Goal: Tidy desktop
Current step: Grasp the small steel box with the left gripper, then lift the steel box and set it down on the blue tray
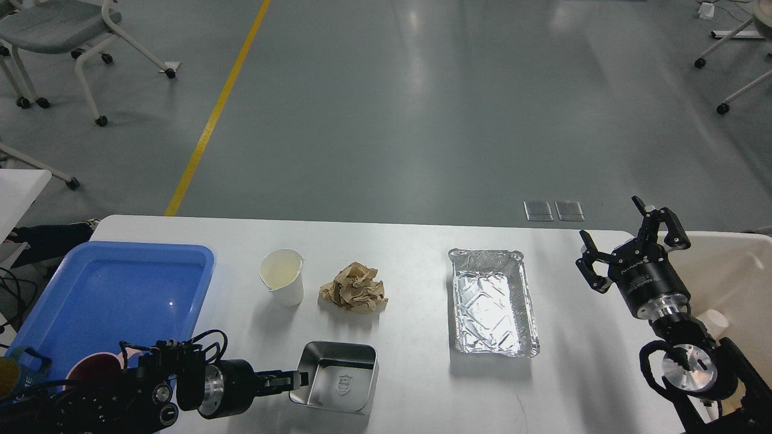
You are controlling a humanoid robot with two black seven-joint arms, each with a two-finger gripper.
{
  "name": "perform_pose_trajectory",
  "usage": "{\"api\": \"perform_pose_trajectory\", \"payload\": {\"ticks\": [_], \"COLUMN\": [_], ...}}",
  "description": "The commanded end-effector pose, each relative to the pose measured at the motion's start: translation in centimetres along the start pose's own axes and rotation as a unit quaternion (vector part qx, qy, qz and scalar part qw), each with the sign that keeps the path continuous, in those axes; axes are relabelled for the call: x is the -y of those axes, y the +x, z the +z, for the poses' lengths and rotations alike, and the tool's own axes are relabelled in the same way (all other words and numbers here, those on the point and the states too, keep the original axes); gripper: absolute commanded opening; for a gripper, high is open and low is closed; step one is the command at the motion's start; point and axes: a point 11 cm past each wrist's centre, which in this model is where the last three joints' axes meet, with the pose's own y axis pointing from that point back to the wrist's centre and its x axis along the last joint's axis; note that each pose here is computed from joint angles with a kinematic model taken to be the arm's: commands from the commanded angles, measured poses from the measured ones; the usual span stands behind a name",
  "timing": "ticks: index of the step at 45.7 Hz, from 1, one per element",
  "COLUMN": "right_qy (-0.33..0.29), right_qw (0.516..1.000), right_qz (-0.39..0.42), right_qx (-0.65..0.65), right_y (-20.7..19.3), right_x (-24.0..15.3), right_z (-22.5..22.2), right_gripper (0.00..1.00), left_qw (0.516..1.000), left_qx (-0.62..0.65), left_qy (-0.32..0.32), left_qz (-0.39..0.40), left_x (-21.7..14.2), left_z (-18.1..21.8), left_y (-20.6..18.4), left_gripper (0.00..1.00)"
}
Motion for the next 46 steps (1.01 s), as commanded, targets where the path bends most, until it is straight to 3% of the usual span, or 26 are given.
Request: {"api": "perform_pose_trajectory", "payload": {"ticks": [1, 15, 26, 40, 46], "right_qy": [0.000, 0.000, 0.001, 0.000, 0.000], "right_qw": [1.000, 1.000, 1.000, 1.000, 1.000], "right_qz": [0.000, 0.000, -0.001, -0.002, -0.002], "right_qx": [0.001, 0.001, 0.002, 0.001, 0.001], "right_y": [0.0, 0.0, -0.2, -0.2, -0.2], "right_x": [0.0, 0.0, 0.2, 0.2, 0.2], "right_z": [0.1, 0.1, 0.0, 0.1, 0.1], "right_gripper": [1.00, 1.00, 1.00, 1.00, 1.00], "left_qw": [1.000, 1.000, 0.999, 0.997, 0.995], "left_qx": [0.004, 0.009, 0.021, 0.056, 0.072], "left_qy": [0.005, -0.006, -0.027, -0.020, -0.004], "left_qz": [-0.004, 0.005, 0.023, 0.050, 0.067], "left_x": [0.0, -0.2, -1.6, -6.6, -11.0], "left_z": [-0.3, 0.8, 3.1, 3.5, 3.0], "left_y": [-0.1, 1.7, 5.3, 8.9, 10.4], "left_gripper": [0.01, 0.00, 0.00, 0.00, 0.00]}}
